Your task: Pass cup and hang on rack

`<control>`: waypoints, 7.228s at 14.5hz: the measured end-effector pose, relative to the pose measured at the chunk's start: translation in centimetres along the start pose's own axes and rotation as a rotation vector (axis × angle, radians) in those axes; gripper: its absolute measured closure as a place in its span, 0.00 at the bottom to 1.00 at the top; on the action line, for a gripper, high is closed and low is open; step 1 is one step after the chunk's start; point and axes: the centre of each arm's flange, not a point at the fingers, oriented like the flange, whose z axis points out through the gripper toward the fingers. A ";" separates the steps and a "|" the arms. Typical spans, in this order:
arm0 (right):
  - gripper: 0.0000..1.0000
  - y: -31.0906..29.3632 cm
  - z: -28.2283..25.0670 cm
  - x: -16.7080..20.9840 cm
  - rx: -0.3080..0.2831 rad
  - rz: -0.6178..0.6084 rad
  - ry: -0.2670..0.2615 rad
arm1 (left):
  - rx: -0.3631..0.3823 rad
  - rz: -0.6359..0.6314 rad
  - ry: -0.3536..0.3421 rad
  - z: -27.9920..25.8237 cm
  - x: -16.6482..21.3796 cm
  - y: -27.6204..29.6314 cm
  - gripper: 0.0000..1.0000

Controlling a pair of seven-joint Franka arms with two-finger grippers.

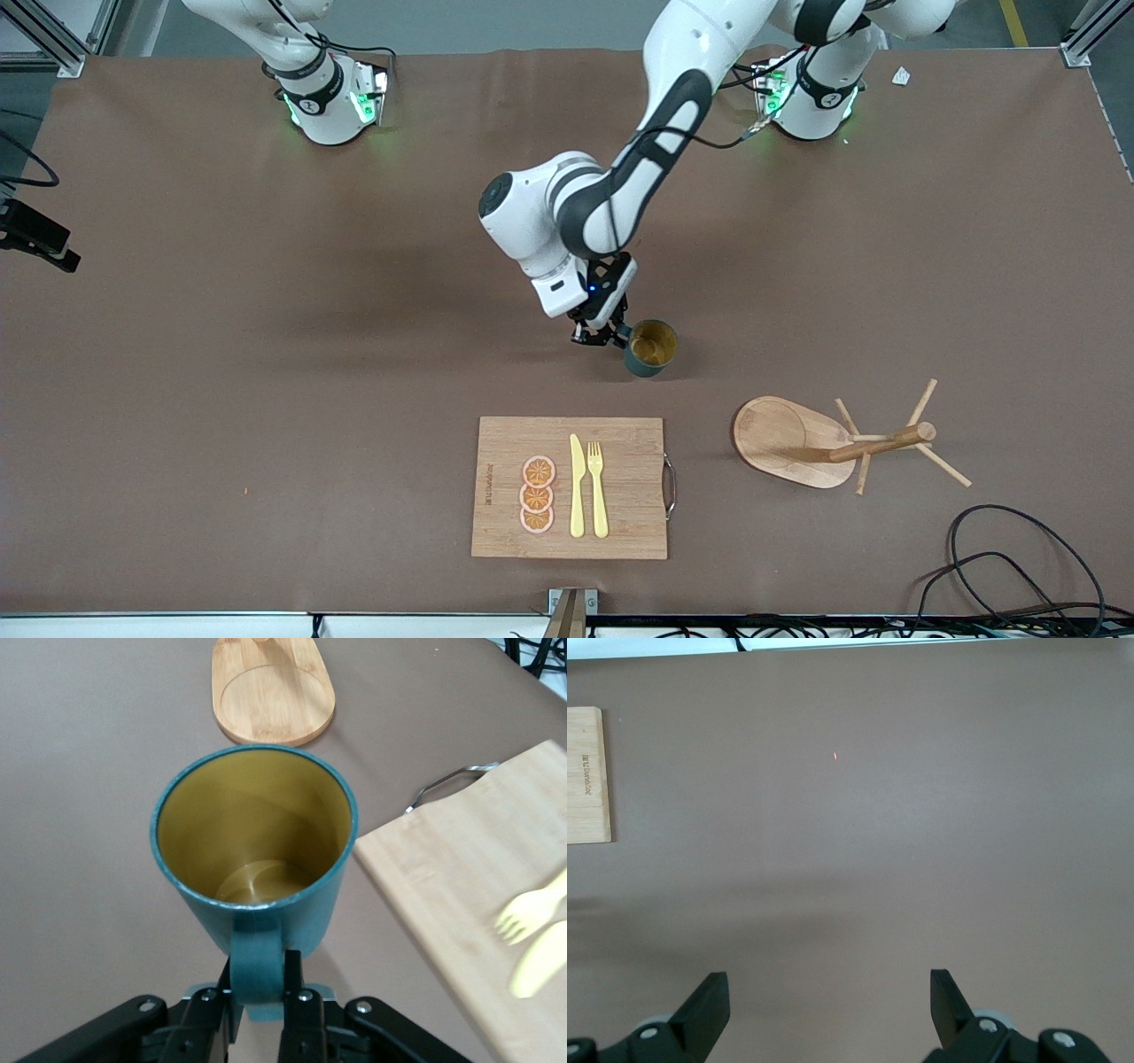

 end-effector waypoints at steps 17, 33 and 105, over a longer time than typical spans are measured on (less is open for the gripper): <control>0.00 1.1 1.9 0.1 -0.004 0.018 0.047 | -0.147 -0.328 -1.244 -2.0 46.7 -4.3 0.79; 0.00 0.6 1.2 -2.5 0.002 0.011 0.027 | -0.221 -0.625 -1.570 15.3 52.2 -5.8 0.79; 0.00 0.4 0.8 -2.5 0.002 0.009 0.024 | -0.154 0.899 -0.503 -9.0 54.4 -16.8 0.00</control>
